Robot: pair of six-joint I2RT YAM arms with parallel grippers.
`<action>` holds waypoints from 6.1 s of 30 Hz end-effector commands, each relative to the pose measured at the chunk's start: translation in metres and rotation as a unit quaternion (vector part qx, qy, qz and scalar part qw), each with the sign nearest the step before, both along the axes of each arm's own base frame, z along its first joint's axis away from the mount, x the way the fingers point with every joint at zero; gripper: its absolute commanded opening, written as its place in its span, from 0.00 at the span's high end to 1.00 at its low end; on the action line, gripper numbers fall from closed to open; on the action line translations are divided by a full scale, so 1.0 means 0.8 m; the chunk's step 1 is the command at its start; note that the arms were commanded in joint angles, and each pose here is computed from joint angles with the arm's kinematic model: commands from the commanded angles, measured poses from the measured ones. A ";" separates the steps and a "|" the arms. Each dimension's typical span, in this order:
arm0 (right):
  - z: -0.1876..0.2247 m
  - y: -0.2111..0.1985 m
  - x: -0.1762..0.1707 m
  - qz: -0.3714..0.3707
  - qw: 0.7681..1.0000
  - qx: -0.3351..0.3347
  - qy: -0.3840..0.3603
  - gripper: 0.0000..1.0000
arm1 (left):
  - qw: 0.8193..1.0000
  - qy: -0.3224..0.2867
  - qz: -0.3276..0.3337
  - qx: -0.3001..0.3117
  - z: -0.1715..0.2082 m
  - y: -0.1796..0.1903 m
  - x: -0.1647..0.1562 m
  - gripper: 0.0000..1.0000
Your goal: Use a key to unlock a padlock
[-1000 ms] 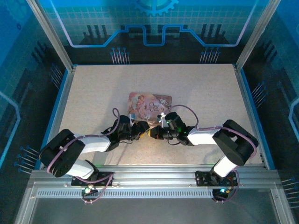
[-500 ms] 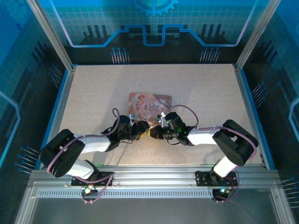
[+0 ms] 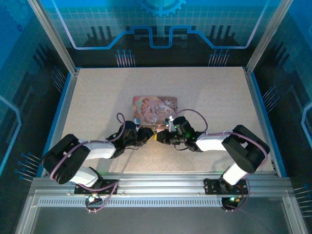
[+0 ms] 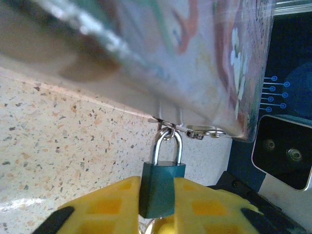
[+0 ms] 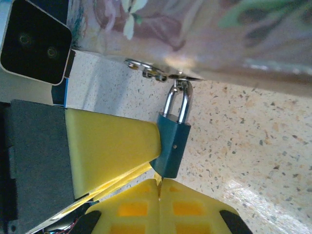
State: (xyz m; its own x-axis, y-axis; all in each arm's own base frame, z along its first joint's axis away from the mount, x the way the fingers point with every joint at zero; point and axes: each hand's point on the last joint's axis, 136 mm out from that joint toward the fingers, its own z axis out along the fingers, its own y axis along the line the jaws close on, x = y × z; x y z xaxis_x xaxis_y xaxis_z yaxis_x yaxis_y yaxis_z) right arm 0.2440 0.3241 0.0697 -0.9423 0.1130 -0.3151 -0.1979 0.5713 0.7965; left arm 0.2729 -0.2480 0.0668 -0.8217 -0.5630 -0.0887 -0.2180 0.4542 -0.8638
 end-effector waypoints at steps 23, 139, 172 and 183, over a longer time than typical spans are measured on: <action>0.021 -0.048 -0.019 0.045 0.989 -0.096 -0.102 0.56 | 0.997 0.070 -0.006 -0.012 -0.023 -0.011 -0.016 0.92; 0.034 -0.010 0.033 0.077 0.789 -0.310 -0.524 1.00 | 0.995 0.089 0.001 -0.048 -0.011 -0.024 -0.017 0.92; 0.026 -0.031 0.045 -0.095 0.936 -0.092 -0.327 1.00 | 0.995 0.090 -0.001 -0.041 -0.015 -0.025 -0.019 0.92; 0.029 -0.040 0.046 -0.096 0.944 -0.067 -0.307 1.00 | 0.995 0.091 0.001 -0.040 -0.017 -0.025 -0.019 0.92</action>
